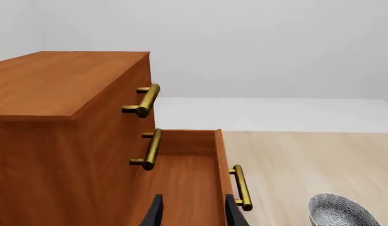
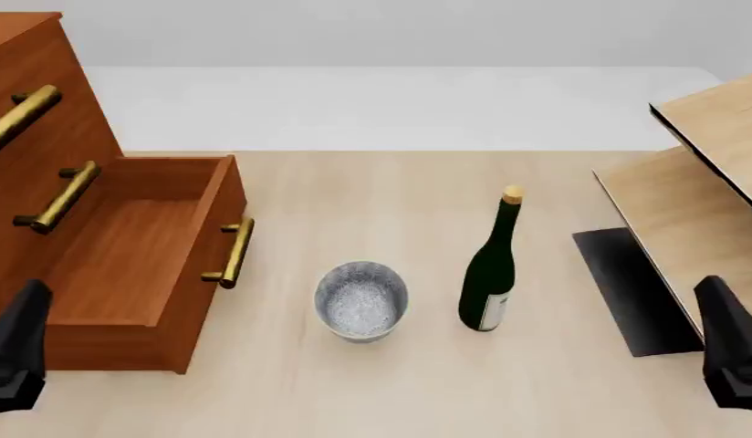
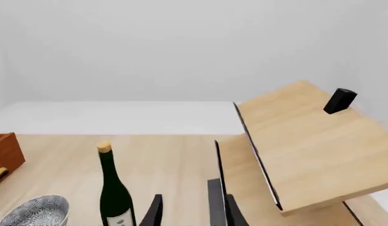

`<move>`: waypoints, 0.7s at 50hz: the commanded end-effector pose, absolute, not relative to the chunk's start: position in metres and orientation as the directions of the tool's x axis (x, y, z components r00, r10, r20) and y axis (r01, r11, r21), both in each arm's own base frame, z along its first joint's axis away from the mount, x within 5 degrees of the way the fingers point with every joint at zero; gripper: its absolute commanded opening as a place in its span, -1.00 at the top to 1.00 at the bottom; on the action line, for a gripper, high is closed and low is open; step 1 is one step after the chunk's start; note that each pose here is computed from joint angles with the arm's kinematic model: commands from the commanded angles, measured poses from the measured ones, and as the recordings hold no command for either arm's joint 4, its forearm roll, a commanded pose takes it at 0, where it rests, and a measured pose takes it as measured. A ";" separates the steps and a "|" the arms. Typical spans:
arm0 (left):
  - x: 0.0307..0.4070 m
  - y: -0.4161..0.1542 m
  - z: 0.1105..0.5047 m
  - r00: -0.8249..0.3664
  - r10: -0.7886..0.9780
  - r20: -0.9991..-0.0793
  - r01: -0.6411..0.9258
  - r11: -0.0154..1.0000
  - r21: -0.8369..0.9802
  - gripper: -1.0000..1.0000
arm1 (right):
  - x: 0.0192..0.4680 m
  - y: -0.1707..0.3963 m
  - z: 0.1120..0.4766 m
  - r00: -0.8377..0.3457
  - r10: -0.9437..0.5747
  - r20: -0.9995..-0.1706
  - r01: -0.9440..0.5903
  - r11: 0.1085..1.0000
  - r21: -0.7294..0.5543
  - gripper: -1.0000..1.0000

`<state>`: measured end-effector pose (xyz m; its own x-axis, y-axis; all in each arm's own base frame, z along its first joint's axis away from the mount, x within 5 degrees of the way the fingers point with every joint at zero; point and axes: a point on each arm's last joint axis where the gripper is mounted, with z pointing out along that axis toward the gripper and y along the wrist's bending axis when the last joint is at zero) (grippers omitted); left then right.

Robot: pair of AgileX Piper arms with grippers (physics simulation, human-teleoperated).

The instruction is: Put the wine bottle in the bottom drawer of the cabinet.

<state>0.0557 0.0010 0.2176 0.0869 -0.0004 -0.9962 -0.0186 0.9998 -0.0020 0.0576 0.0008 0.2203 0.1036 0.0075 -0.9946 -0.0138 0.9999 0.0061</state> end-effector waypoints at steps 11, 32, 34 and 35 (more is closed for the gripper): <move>0.052 0.001 0.239 0.096 -0.017 -0.995 -0.018 1.000 -0.019 -1.00 | 0.053 0.001 0.230 0.124 -0.038 -0.992 -0.005 0.999 -0.039 -1.00; 0.064 0.000 0.325 0.064 -0.007 -0.998 0.008 1.000 -0.006 -1.00 | 0.052 0.002 0.235 0.133 -0.029 -0.991 -0.043 0.998 -0.035 -1.00; 0.067 -0.001 0.334 0.059 -0.021 -0.998 0.014 1.000 -0.020 -1.00 | 0.052 0.003 0.234 0.132 -0.030 -0.991 -0.045 0.998 -0.036 -1.00; 0.069 -0.001 0.337 0.055 -0.035 -0.998 0.015 0.999 -0.034 -1.00 | 0.052 0.003 0.234 0.130 -0.029 -0.991 -0.046 0.998 -0.035 -1.00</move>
<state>0.0593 0.0000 0.3015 0.0742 -0.0094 -0.9972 0.0000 1.0000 -0.0094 0.0524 0.0020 0.2335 0.1307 -0.0300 -0.9910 -0.0328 0.9989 -0.0345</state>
